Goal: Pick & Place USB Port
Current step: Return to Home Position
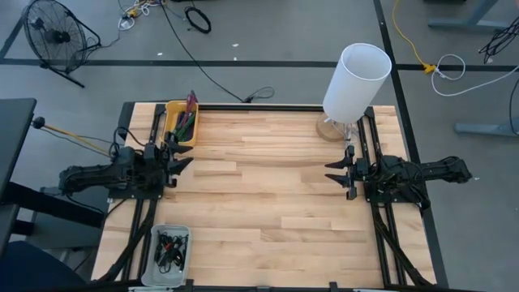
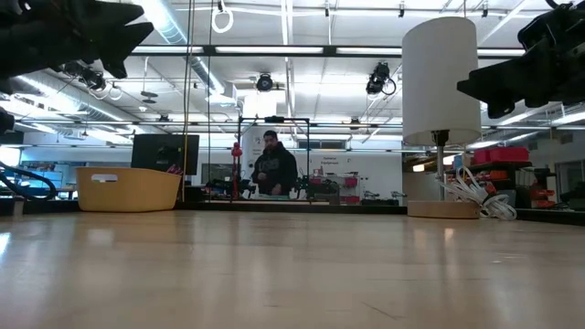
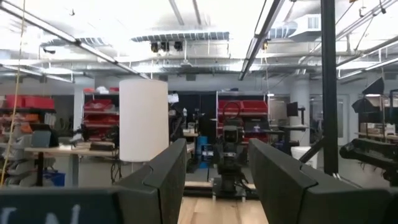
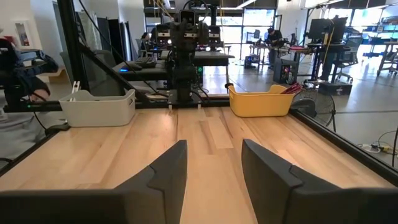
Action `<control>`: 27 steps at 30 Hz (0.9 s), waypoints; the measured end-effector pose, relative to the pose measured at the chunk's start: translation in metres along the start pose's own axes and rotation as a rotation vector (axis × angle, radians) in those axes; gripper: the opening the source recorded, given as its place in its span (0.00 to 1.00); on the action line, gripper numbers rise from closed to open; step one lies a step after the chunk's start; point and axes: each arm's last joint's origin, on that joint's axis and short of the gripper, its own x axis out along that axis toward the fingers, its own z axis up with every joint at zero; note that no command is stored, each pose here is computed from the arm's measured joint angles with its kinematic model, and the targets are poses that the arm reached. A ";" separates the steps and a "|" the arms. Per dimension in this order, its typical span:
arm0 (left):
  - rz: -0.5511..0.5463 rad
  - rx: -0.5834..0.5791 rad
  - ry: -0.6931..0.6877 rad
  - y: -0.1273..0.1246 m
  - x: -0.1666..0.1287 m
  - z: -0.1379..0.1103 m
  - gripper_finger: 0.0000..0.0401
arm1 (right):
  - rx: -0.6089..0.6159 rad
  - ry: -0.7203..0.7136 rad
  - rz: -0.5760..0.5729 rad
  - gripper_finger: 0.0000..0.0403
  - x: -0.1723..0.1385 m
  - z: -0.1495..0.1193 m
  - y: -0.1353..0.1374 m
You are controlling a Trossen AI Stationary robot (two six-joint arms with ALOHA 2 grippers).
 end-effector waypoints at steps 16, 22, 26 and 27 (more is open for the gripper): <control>0.011 -0.036 0.380 0.001 -0.007 -0.036 0.44 | 0.000 0.000 0.000 0.38 0.000 0.000 0.000; 0.015 -0.052 0.379 0.001 -0.007 -0.036 0.44 | 0.000 0.000 0.000 0.38 0.000 0.000 0.000; 0.015 -0.055 0.379 0.001 -0.007 -0.036 0.44 | 0.000 0.000 0.000 0.38 0.000 0.000 0.000; 0.015 -0.055 0.379 0.001 -0.007 -0.036 0.44 | 0.000 0.000 0.000 0.38 0.000 0.000 0.000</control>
